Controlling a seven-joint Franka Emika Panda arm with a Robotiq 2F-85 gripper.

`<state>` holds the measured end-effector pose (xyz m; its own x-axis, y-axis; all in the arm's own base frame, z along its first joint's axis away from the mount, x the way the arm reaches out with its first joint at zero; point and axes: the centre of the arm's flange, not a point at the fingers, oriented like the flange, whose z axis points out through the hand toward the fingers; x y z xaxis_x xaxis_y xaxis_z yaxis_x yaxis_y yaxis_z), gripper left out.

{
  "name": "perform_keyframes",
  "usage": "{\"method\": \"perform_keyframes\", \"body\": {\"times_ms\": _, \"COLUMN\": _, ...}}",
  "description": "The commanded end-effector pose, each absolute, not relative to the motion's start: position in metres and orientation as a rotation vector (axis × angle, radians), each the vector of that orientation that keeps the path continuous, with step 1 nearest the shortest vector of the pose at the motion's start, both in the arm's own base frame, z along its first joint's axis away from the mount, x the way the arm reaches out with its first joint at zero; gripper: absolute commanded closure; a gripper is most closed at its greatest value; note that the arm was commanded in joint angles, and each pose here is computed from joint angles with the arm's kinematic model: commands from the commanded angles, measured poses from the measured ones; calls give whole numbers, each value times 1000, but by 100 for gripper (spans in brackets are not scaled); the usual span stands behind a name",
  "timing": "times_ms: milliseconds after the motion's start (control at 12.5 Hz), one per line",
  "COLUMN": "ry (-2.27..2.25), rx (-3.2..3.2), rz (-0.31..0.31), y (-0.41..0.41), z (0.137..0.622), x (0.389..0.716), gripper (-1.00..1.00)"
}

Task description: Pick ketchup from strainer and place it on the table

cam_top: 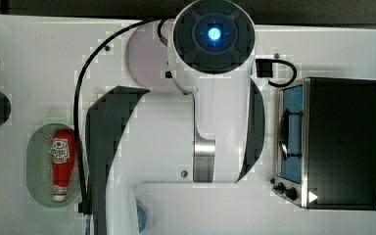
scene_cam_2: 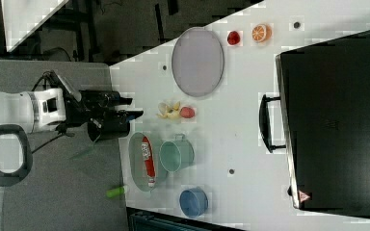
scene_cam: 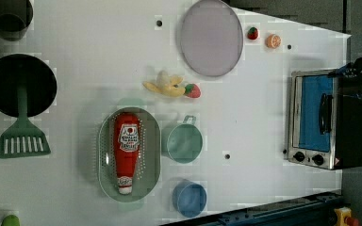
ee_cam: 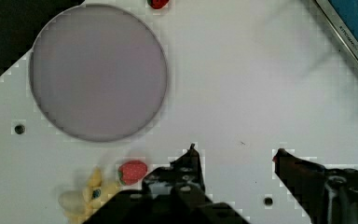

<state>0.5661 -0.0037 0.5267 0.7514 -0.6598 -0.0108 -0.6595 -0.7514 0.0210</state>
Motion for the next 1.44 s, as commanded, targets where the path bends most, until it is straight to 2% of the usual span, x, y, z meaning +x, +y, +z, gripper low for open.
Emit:
{"method": "perform_keyframes", "body": {"times_ms": 80, "ry": -1283, "rx": 2882, "rz": -47, "y": -23, "z": 592, "x": 465, "gripper": -58}}
{"method": "perform_keyframes", "body": {"times_ms": 240, "ry": -1245, "rx": 2895, "rz": -61, "y": -10, "z": 586, "x": 469, "gripper": -99}}
{"method": "perform_keyframes", "body": {"times_ms": 560, "ry": -1031, "rx": 2982, "rz": -71, "y": 72, "z": 564, "x": 483, "gripper": -100}}
{"method": "perform_keyframes", "body": {"times_ms": 800, "ry": -804, "rx": 3020, "rz": -99, "y": 149, "z": 540, "x": 481, "gripper": -100}}
{"method": "perform_keyframes", "body": {"times_ms": 1120, "ry": -596, "rx": 3096, "rz": -30, "y": 250, "z": 509, "x": 469, "gripper": -100}}
{"method": "perform_keyframes", "body": {"times_ms": 1440, "ry": -368, "rx": 3180, "rz": -32, "y": 331, "z": 453, "x": 442, "gripper": -100}}
